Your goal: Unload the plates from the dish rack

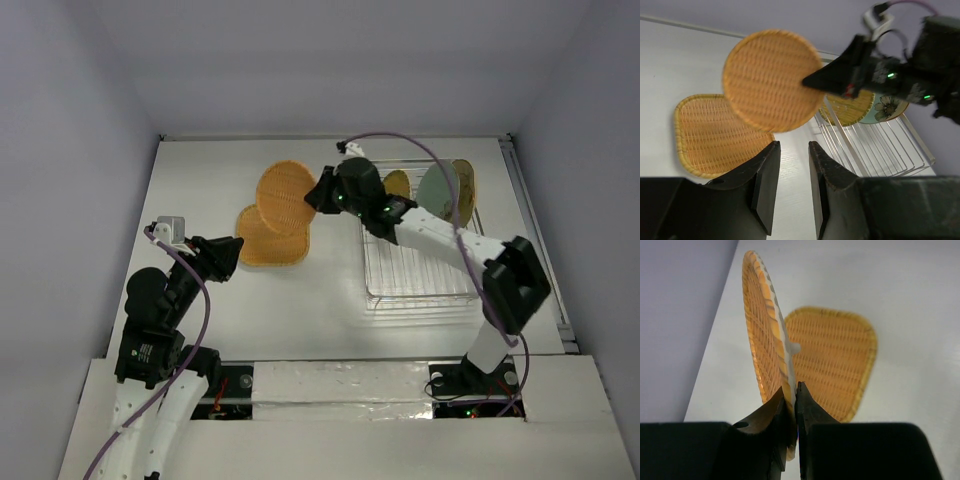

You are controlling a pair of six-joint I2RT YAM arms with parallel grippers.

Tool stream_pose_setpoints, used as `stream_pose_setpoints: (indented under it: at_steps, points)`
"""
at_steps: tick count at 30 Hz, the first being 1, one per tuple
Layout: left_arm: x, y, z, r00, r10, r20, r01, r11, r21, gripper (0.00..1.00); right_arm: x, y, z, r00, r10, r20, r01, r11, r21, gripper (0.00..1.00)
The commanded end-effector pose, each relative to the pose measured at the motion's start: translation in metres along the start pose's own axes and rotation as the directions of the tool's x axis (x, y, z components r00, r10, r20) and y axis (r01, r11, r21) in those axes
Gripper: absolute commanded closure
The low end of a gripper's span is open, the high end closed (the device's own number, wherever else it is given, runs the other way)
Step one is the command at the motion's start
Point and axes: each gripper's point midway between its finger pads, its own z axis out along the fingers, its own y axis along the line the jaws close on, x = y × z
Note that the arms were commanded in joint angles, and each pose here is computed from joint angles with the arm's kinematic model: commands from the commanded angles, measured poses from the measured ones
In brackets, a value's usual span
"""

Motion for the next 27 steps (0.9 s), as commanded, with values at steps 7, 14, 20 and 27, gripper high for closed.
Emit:
stream_pose_setpoints:
  at_steps: [7,14,20,27]
  points:
    - [-0.008,-0.002,0.000,0.999,0.004,0.042,-0.005,1.000,0.007,0.74,0.046,0.040,0.057,0.966,0.242,-0.090,-0.254,0.952,-0.171,1.00]
    - [-0.009,-0.003,0.000,0.999,0.005,0.044,-0.006,1.000,0.013,0.73,0.103,0.012,0.074,0.955,0.205,-0.215,-0.227,0.970,-0.087,0.58]
    - [-0.009,-0.003,0.000,0.999,0.005,0.043,-0.005,1.000,0.013,0.73,0.111,-0.014,0.067,0.967,0.098,-0.234,-0.098,0.995,0.011,0.22]
    - [-0.008,-0.002,0.000,0.999,0.005,0.041,-0.005,1.000,0.013,0.73,0.090,-0.034,0.039,0.976,-0.056,-0.212,0.089,0.985,0.151,0.05]
